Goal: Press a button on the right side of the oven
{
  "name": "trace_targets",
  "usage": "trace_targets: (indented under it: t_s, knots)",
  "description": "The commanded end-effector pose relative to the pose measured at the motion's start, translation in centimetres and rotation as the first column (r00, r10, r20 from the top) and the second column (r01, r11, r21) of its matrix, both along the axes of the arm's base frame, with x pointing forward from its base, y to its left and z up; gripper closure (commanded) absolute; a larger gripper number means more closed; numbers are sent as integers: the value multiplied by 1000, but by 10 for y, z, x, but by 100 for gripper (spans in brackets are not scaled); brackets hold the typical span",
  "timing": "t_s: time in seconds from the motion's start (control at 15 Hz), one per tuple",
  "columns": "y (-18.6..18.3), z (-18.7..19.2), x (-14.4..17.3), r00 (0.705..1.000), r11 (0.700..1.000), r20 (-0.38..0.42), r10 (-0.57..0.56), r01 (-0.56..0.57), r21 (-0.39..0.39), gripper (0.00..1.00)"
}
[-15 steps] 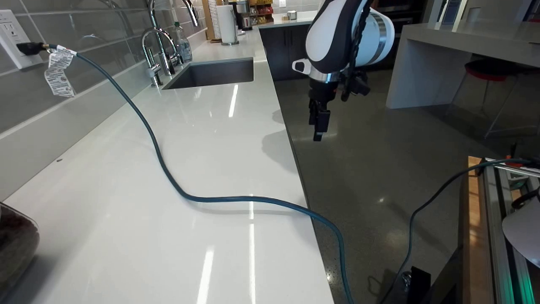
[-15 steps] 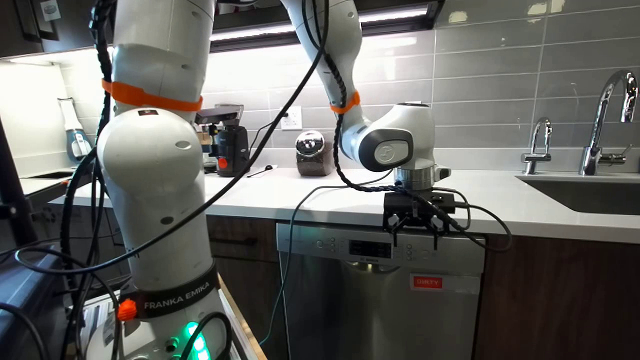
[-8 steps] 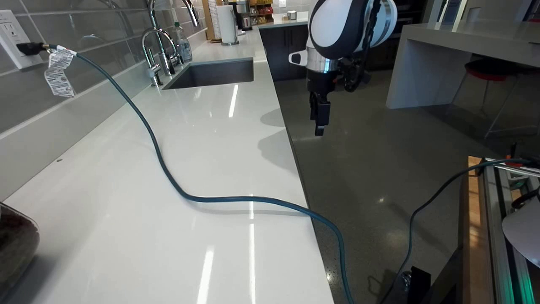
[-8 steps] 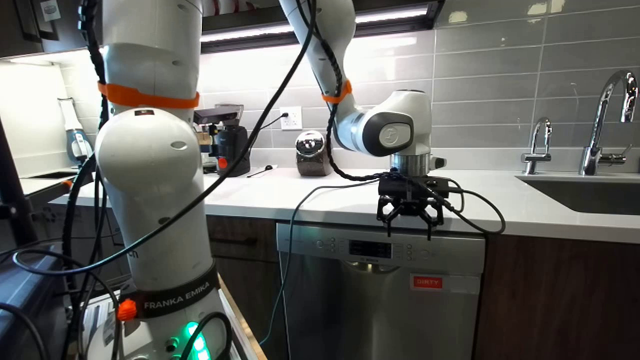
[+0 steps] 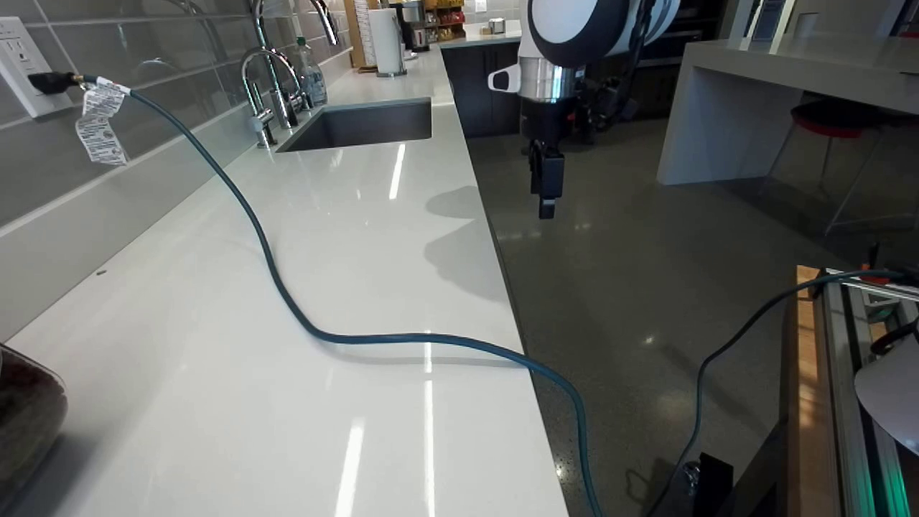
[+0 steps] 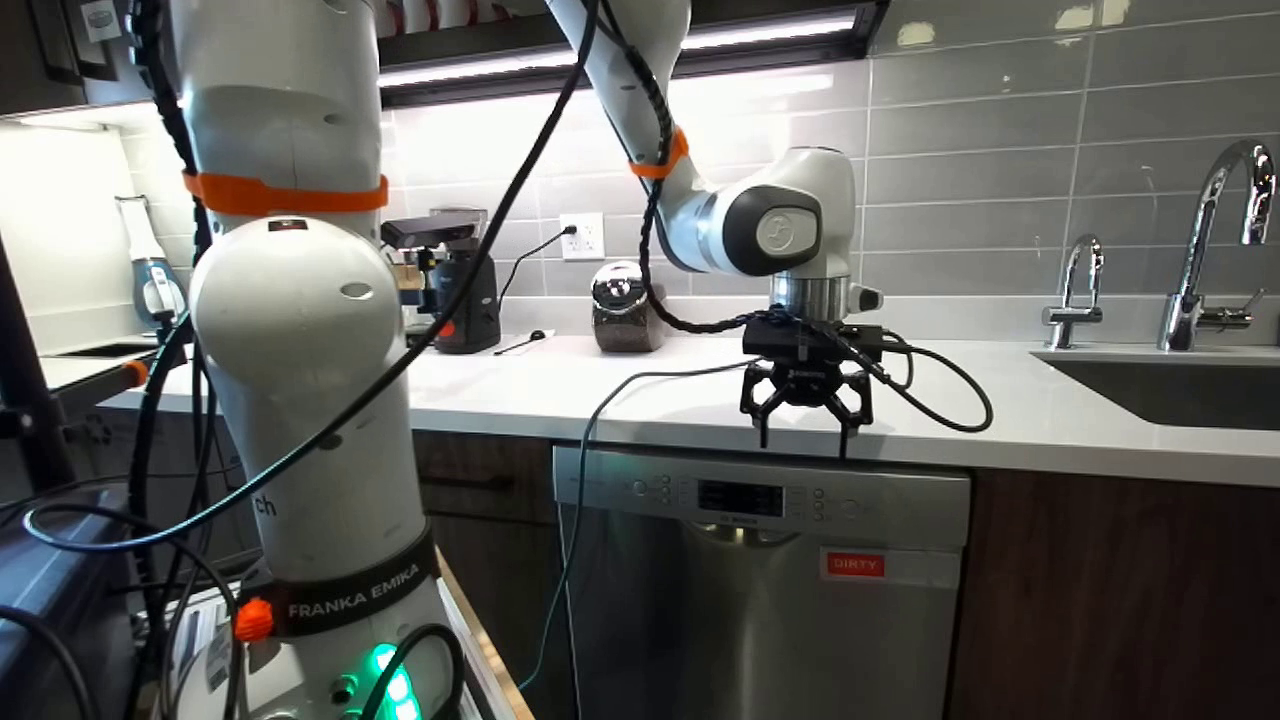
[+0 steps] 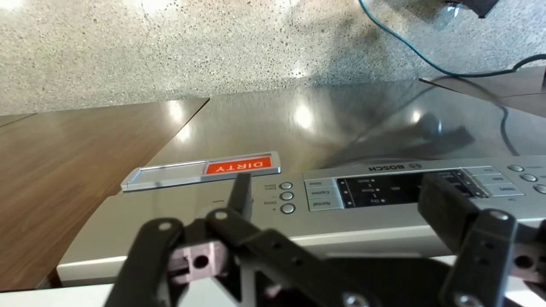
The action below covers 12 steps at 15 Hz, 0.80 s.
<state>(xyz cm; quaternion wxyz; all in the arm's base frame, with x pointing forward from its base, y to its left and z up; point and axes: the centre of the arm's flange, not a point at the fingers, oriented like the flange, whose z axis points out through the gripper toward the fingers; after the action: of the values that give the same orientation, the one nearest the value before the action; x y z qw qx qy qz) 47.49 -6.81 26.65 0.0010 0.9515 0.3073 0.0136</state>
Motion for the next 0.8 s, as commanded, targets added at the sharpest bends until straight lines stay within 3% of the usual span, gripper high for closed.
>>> trace_targets:
  t_s: [0.0,0.73]
  knots:
    - [8,16,-11,999,1000,-30,-13,12,-20,0]
    - [17,52,-15,999,998,-21,-26,25,-59,0]
